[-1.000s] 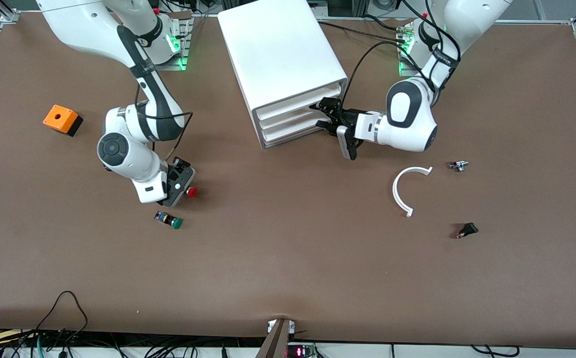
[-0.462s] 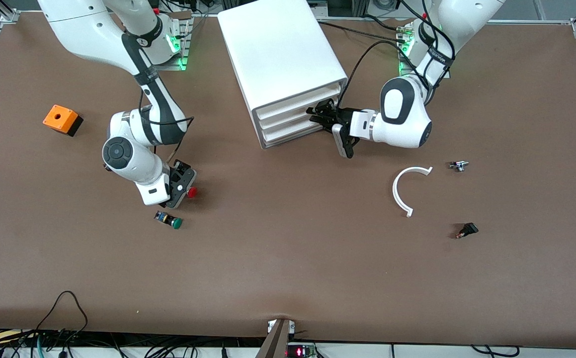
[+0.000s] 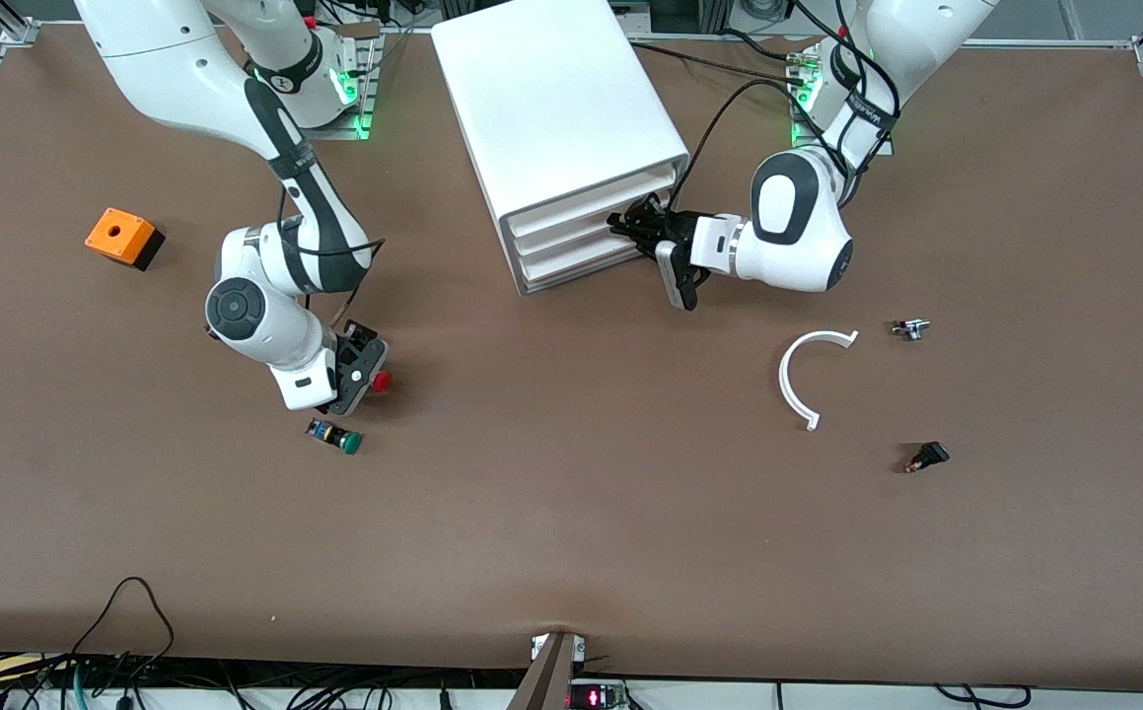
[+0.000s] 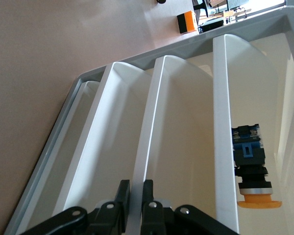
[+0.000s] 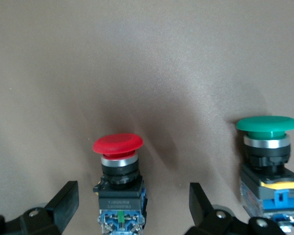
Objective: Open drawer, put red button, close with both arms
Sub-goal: 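Pull the top drawer open with the left gripper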
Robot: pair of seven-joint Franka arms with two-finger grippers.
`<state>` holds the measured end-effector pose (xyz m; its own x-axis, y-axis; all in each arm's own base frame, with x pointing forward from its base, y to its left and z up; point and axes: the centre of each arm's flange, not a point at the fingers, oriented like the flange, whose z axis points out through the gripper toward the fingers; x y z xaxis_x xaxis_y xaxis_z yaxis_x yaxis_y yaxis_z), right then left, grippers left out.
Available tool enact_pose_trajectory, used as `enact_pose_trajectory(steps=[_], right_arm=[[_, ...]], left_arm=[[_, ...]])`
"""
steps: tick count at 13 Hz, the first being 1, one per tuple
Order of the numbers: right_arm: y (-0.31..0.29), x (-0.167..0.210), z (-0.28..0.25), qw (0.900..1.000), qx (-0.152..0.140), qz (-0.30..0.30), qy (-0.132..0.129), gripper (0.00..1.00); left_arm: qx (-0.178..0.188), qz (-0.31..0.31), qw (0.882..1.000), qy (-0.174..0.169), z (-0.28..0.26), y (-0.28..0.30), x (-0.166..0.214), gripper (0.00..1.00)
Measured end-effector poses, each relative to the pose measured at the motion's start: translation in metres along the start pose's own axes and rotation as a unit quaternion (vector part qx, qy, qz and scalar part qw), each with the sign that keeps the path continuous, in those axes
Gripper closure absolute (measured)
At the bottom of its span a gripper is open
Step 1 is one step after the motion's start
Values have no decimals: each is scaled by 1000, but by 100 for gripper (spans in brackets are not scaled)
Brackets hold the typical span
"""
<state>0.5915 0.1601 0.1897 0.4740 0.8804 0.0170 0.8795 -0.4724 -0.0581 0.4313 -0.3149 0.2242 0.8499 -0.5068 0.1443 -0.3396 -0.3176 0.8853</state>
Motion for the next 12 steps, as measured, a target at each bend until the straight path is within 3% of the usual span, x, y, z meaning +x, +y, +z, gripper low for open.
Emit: enact_pose_trajectory(steps=[6, 12], right_arm=[[1, -1, 0, 1000, 0, 0, 0, 1], [6, -8, 6, 1000, 1, 4, -5, 3]], left_arm=[[11, 4, 999, 34, -31, -10, 17, 86], [47, 25, 996, 70, -113, -54, 51, 86]])
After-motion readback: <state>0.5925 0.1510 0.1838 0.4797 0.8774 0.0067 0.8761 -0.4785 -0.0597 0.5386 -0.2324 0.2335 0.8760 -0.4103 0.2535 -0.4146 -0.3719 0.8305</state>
